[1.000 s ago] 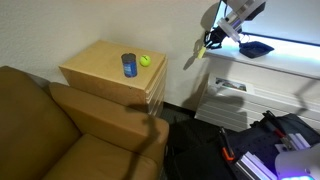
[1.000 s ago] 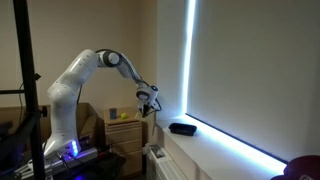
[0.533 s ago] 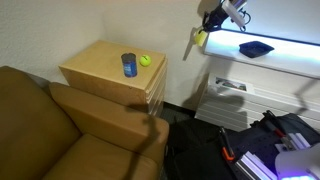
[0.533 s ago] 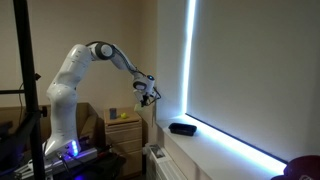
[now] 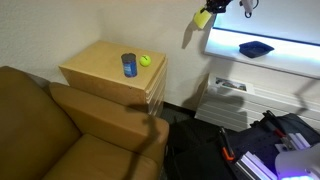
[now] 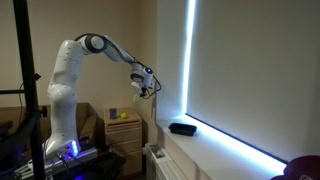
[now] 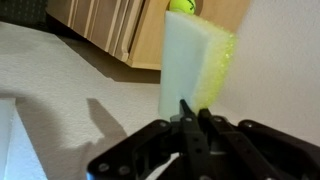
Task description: Put the object in the black tray on the night stand
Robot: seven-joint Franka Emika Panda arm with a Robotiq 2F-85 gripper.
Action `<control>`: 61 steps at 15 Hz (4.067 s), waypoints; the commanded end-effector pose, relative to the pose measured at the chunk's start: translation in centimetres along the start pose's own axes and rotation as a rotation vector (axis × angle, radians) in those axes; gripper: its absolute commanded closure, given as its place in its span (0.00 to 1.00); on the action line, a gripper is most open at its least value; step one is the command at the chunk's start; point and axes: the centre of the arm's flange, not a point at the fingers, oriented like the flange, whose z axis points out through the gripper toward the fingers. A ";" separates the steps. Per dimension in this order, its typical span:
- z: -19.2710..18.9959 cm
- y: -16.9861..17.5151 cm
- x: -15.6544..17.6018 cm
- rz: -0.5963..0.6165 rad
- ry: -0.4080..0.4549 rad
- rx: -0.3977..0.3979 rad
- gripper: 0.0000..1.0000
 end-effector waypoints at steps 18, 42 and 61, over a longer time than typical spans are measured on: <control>25.1 -17.8 -2.6 -0.368 -0.297 -0.229 0.98; 26.1 -12.4 2.1 -0.648 -0.054 -0.317 0.98; 37.1 -13.2 -0.3 -0.854 -0.144 -0.382 0.98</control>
